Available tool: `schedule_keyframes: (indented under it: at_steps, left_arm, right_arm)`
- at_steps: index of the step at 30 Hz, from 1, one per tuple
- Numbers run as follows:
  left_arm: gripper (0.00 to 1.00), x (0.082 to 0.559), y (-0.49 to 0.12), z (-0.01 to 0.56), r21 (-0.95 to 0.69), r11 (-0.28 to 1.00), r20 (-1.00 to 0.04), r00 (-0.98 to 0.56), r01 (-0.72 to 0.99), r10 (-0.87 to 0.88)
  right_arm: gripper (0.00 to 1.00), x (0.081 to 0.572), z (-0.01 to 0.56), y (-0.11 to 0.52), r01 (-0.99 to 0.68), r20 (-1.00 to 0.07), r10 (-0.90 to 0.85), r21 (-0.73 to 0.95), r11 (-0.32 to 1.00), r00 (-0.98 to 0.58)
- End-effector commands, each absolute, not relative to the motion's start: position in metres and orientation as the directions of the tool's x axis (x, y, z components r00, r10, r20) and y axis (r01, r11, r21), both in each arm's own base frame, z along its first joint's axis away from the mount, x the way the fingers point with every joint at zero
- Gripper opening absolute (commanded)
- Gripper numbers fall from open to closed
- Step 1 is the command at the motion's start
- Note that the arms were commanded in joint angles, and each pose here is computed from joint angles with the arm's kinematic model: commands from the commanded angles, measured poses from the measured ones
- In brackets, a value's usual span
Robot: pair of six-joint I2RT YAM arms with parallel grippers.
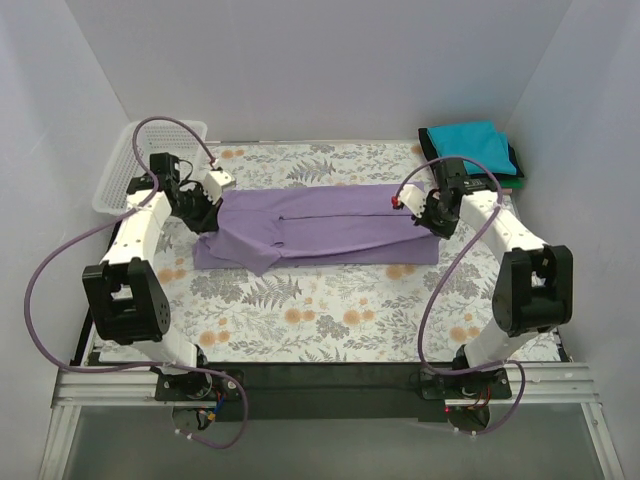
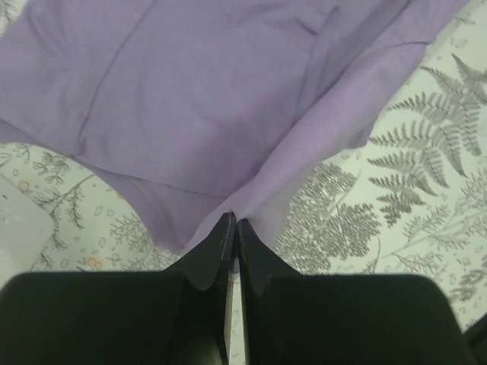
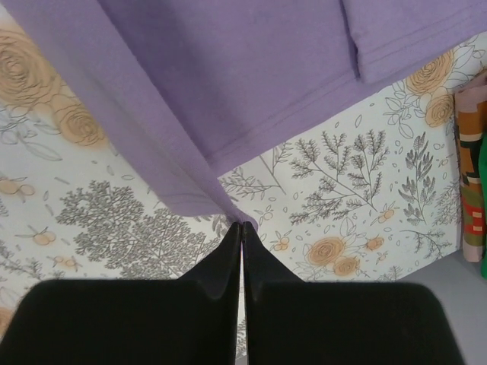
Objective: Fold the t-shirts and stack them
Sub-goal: Fold the tshirt
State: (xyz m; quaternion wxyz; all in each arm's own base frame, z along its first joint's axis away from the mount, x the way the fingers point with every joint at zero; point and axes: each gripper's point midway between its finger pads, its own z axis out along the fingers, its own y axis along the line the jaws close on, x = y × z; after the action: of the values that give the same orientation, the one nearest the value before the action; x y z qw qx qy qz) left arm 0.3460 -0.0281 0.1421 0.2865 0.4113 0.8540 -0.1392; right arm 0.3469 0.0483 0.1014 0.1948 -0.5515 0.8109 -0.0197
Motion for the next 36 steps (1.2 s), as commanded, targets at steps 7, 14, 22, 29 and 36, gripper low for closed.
schedule_keyframes:
  at_steps: [7, 14, 22, 29, 36]
  left_arm:
    - [0.0, 0.409, -0.024, 0.147, 0.022, 0.691, -0.662, -0.508, 0.722, 0.552]
    - [0.0, 0.424, -0.02, 0.133, 0.015, 0.712, -0.656, -0.53, 0.702, 0.536]
    - [0.0, 0.435, -0.016, 0.122, 0.022, 0.727, -0.647, -0.545, 0.686, 0.533]
    - [0.0, 0.445, -0.015, 0.119, 0.019, 0.736, -0.647, -0.552, 0.677, 0.525]
    - [0.0, 0.453, -0.012, 0.113, 0.022, 0.745, -0.643, -0.561, 0.667, 0.522]
  right_arm:
    - [0.01, 0.387, 0.096, 0.046, -0.904, -0.284, -0.918, -0.246, 0.349, -0.277]
    - [0.01, 0.4, 0.09, 0.047, -0.905, -0.277, -0.919, -0.242, 0.35, -0.282]
    - [0.01, 0.406, 0.084, 0.044, -0.906, -0.268, -0.92, -0.238, 0.35, -0.285]
    - [0.01, 0.411, 0.076, 0.044, -0.909, -0.261, -0.921, -0.227, 0.35, -0.289]
    - [0.01, 0.417, 0.071, 0.043, -0.909, -0.25, -0.924, -0.23, 0.346, -0.289]
